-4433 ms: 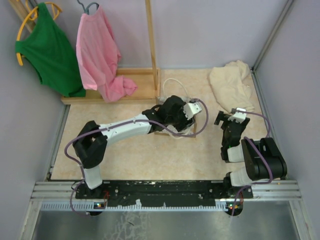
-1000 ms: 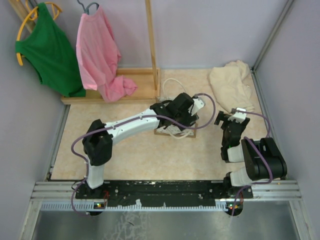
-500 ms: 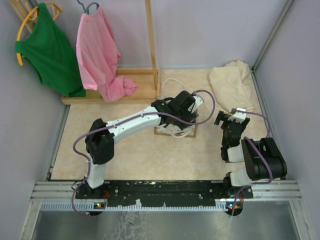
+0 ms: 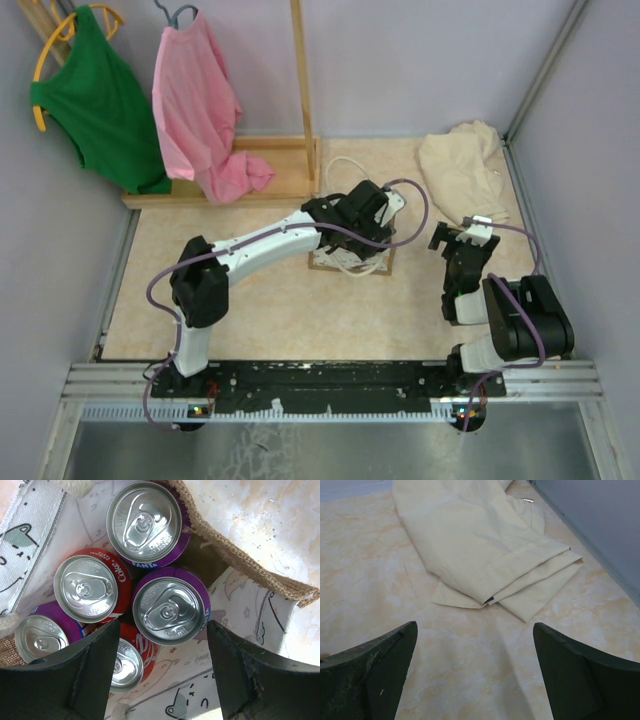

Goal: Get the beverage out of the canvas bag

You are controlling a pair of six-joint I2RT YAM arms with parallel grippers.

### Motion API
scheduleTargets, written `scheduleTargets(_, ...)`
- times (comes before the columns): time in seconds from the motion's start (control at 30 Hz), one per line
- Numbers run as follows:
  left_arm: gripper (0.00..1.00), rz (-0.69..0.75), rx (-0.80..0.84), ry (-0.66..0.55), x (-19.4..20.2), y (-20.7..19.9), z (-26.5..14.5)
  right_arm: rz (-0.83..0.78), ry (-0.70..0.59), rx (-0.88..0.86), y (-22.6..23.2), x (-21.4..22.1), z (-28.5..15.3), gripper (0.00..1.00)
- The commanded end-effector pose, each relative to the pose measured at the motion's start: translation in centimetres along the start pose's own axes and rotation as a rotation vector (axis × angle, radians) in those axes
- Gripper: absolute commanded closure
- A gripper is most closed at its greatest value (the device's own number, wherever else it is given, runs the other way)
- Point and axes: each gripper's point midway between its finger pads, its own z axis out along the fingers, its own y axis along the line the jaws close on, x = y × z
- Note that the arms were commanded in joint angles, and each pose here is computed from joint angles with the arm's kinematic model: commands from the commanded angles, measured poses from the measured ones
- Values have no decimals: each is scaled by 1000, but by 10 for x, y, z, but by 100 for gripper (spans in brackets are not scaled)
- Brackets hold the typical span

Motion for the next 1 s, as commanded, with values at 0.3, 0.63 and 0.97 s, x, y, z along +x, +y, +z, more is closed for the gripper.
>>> scheduleTargets(0.3, 23, 12, 88, 30, 9, -18, 18, 9, -52, 8, 2, -15, 4, 1)
scheduleTargets(0.63, 24, 21, 47, 45, 15, -13, 33, 8, -51, 8, 2, -14, 4, 1)
scheduleTargets(0.97, 26, 48, 6, 31, 10, -6, 46, 9, -52, 7, 2, -15, 4, 1)
